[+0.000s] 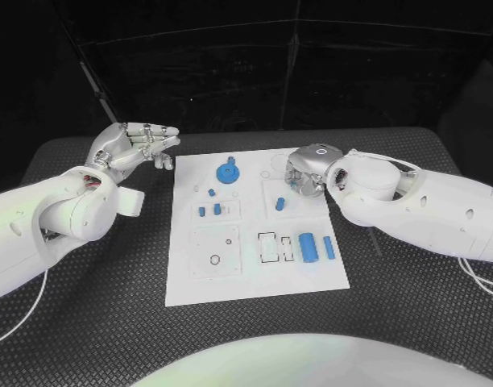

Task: Assemble the parts on the task board

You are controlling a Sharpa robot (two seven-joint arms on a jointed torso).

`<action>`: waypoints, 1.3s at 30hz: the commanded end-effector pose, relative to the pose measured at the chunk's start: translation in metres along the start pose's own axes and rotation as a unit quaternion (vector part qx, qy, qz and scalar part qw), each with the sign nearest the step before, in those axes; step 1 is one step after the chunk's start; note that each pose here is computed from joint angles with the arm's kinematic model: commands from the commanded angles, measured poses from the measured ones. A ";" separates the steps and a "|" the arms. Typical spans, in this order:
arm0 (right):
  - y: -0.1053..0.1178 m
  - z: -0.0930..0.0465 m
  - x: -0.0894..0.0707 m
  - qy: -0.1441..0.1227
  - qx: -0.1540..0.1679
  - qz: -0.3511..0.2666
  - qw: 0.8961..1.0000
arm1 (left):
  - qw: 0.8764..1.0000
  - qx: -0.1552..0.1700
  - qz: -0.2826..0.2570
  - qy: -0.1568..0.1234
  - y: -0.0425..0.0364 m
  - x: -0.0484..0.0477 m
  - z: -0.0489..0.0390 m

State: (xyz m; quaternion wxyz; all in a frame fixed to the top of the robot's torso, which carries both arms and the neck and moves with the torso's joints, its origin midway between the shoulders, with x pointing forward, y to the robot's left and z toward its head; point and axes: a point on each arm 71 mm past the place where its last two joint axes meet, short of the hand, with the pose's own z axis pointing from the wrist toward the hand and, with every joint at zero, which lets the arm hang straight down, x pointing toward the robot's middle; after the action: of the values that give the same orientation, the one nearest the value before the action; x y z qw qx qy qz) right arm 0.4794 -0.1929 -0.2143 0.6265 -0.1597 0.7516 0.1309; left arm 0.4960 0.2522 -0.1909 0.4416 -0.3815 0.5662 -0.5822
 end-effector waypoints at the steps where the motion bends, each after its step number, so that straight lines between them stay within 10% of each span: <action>1: 0.004 -0.002 0.006 0.005 -0.007 0.002 1.000 | 1.000 0.001 -0.005 0.004 -0.0007 0.0012 0.0004; 39: 0.028 -0.030 -0.022 -0.054 -0.054 0.035 0.996 | 1.000 -0.004 -0.004 0.002 0.0016 -0.0003 -0.0008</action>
State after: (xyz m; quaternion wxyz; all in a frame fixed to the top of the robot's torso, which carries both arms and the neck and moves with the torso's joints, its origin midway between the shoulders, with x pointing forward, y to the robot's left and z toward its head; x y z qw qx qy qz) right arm 0.4459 -0.1793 -0.1923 0.6443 -0.1626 0.7230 0.1891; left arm 0.4954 0.2535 -0.1936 0.4400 -0.3846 0.5687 -0.5788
